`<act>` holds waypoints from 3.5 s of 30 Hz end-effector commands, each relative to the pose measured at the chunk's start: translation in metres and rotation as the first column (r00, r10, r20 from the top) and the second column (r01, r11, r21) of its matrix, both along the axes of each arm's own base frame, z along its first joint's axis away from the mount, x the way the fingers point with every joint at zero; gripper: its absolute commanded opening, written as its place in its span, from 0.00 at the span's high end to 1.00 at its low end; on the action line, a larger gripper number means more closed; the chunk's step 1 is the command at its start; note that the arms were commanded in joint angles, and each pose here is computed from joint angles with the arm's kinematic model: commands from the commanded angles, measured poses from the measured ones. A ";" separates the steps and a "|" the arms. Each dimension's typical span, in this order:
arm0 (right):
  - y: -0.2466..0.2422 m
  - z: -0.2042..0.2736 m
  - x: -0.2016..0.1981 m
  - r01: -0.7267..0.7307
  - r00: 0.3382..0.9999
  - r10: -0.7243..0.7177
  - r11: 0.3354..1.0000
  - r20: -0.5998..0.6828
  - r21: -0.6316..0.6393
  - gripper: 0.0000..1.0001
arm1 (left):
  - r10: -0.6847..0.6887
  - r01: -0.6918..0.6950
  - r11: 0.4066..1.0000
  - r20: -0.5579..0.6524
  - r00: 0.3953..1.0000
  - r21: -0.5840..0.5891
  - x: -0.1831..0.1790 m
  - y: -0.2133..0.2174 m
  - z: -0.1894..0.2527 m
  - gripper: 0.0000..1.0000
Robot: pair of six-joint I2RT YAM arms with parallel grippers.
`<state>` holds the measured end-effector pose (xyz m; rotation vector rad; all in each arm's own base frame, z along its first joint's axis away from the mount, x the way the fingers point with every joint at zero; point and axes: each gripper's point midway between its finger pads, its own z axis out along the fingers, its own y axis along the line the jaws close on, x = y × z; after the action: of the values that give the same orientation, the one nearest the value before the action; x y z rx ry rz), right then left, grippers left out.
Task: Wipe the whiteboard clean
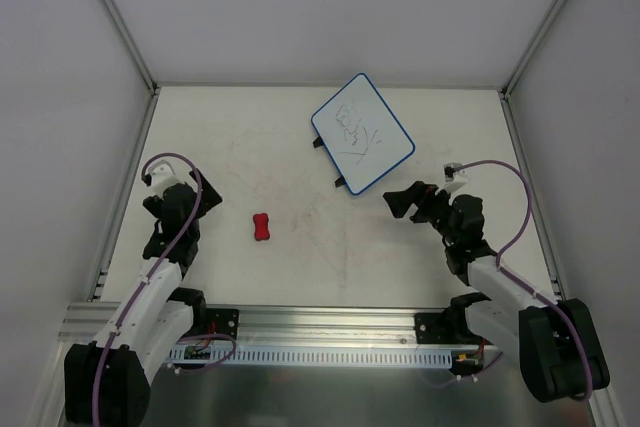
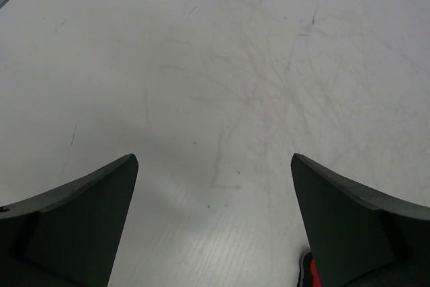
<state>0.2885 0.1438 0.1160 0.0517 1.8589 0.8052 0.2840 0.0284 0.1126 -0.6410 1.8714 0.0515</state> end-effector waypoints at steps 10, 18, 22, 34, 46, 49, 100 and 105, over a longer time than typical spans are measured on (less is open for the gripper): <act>0.006 0.031 0.011 -0.023 0.994 0.023 1.000 0.108 0.007 0.01 | -0.078 0.077 0.997 0.096 0.992 0.013 0.005 -0.009 0.033 0.01; 0.008 0.046 0.014 -0.007 0.987 -0.010 0.995 0.161 0.101 0.01 | -0.123 0.124 0.992 0.048 0.991 -0.024 0.013 -0.020 0.023 0.01; 0.009 0.032 0.016 0.004 0.988 -0.033 0.982 0.149 0.189 0.01 | -0.111 0.111 0.994 0.011 0.994 -0.017 0.015 -0.018 0.015 0.01; 0.015 0.027 0.043 -0.038 0.990 0.012 0.983 0.140 0.179 0.01 | -0.144 0.146 0.988 0.043 0.989 -0.051 0.009 -0.026 0.016 0.01; 0.037 0.033 0.084 -0.138 0.977 0.085 0.952 0.197 0.274 0.02 | -0.168 0.167 0.980 -0.001 0.986 -0.106 0.017 -0.036 0.007 0.01; 0.041 0.029 0.093 -0.145 0.977 0.094 0.951 0.190 0.274 0.05 | -0.193 0.192 0.974 0.002 0.981 -0.115 0.017 -0.041 0.007 0.01; 0.041 0.024 0.108 -0.112 0.980 0.061 0.956 0.187 0.272 1.00 | -0.498 0.486 0.856 -0.539 0.679 -0.178 -0.022 -0.168 -0.048 0.10; 0.039 0.025 0.109 -0.109 0.981 0.058 0.955 0.185 0.278 1.00 | -0.461 0.453 0.875 -0.584 0.668 -0.172 -0.029 -0.167 -0.061 0.23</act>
<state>0.3860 0.1865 0.0921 0.1928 1.8092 1.1216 0.2581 -0.1346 0.0506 -0.0942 2.6057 -0.1077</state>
